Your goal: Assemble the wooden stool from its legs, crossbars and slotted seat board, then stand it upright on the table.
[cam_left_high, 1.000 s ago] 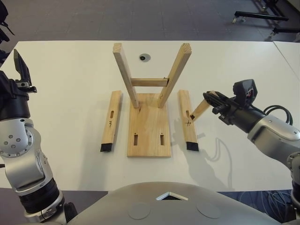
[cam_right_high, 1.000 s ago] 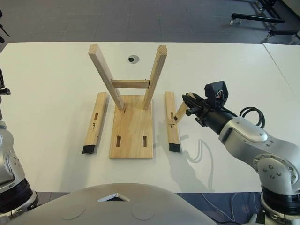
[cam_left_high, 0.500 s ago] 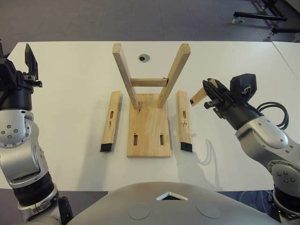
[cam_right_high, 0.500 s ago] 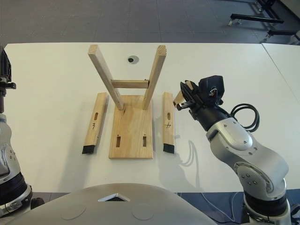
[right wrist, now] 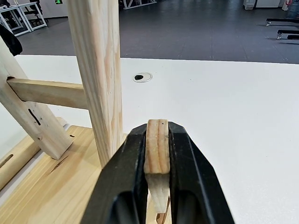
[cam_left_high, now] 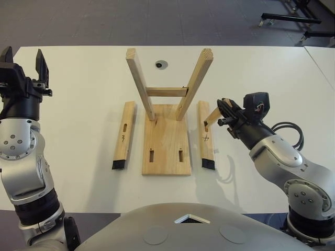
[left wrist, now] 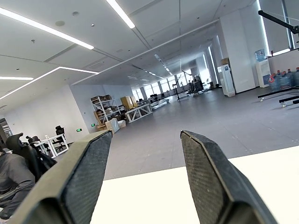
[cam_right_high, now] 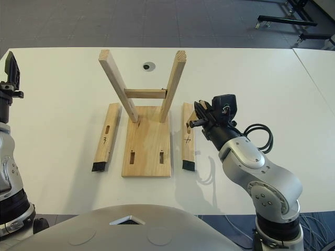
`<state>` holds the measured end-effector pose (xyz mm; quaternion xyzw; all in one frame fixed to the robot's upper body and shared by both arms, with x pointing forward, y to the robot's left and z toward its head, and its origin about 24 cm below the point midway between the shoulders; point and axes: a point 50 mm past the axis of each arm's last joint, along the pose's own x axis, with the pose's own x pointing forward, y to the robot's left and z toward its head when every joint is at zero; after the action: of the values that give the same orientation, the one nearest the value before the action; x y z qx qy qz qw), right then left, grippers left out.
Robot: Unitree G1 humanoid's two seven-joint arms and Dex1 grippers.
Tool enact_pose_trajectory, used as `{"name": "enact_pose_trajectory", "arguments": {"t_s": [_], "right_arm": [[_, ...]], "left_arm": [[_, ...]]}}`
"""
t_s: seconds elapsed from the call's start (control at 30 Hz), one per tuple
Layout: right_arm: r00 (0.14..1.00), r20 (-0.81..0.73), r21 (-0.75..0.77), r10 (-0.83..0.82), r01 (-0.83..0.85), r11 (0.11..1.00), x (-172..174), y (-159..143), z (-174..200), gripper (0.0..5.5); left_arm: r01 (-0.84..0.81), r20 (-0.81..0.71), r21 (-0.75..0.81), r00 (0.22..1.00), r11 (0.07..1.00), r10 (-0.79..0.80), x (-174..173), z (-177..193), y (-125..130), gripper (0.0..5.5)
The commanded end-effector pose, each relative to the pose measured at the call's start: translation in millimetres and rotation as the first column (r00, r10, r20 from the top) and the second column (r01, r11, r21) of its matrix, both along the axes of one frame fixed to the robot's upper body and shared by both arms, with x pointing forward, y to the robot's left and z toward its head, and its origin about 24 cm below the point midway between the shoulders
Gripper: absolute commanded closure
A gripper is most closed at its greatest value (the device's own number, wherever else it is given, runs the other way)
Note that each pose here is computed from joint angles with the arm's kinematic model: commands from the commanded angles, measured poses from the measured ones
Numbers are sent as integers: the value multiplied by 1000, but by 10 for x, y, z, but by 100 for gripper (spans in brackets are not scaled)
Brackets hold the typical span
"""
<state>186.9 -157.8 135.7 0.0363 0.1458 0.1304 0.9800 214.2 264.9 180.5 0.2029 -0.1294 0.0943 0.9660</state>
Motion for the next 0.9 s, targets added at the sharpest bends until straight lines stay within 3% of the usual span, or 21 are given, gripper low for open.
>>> {"name": "enact_pose_trajectory", "arguments": {"t_s": [0.03, 0.4, 0.53, 0.9], "right_arm": [[1000, -15, -26, -11, 10, 1000, -31, 8, -41, 512], [995, -91, -35, -33, 30, 999, -139, -34, -164, 512], [998, -55, -40, -36, 34, 999, -127, -46, -120, 512], [999, -7, 106, -53, 53, 993, -55, 5, -22, 512]], "left_arm": [[31, -11, 9, 999, 999, -31, 68, 21, -23, 282], [33, -30, 11, 999, 999, -33, 55, -17, -33, 282], [36, -40, 17, 999, 999, -35, 37, -41, -50, 282], [25, -45, 20, 999, 1000, -24, -8, -75, -65, 282]]}}
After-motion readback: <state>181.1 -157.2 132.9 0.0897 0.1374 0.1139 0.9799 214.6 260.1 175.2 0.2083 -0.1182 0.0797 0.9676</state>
